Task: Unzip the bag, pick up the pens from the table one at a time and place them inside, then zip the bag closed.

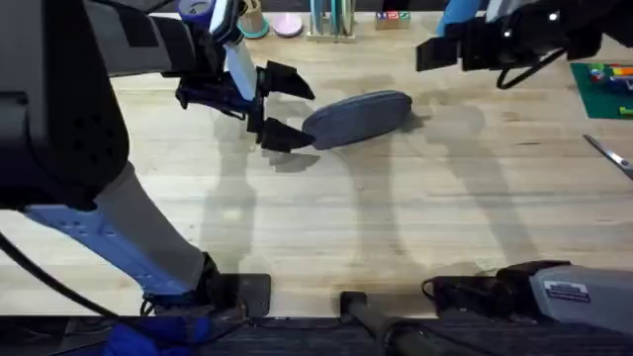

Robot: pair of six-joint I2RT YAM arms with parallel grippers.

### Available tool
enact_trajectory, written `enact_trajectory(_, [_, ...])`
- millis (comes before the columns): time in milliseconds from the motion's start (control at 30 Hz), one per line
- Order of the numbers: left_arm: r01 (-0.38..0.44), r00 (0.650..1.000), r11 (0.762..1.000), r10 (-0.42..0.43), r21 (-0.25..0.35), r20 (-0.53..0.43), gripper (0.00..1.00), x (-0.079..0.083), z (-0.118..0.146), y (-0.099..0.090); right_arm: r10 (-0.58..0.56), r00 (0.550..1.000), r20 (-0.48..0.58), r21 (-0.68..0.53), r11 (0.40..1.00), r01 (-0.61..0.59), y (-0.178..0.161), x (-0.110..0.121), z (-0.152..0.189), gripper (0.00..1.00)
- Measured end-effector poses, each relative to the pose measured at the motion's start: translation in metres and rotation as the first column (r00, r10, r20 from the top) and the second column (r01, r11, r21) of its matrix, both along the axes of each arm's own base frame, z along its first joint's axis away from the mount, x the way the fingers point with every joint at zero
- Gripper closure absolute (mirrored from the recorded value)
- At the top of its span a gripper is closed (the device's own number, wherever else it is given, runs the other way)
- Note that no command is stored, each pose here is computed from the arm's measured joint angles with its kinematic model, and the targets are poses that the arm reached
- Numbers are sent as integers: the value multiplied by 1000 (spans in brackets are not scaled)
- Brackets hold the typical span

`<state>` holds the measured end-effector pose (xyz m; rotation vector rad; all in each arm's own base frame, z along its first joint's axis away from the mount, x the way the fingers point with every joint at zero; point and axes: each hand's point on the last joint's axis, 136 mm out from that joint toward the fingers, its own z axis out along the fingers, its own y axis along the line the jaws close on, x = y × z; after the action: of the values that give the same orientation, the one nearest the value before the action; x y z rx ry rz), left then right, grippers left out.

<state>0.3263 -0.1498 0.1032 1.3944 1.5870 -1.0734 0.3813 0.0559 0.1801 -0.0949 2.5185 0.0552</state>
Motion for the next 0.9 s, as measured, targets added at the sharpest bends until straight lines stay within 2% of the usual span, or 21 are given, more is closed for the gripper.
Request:
enact_trajectory(167, [-48, 993, 999, 48, -5, -106, 4, -3, 2, 9, 52, 998, 25, 4, 999, -52, 19, -5, 9, 5])
enact_trajectory(400, [-132, 951, 991, 136, 33, -276, 2, 3, 17, 26, 56, 996, 63, 10, 998, -56, 20, -9, 24, 5])
enact_trajectory(500, [-140, 943, 989, 149, 53, -297, 1, 5, 21, 29, 55, 995, 80, 13, 998, -57, 20, -11, 30, 5])
enact_trajectory(700, [-132, 920, 986, 160, 101, -357, 1, -9, 26, 30, 55, 995, 85, 14, 998, -57, 20, -12, 32, 5])
enact_trajectory(900, [-146, 931, 974, 195, 173, -309, 1, -24, 56, 35, 55, 995, 86, 14, 998, -57, 20, -12, 32, 5])
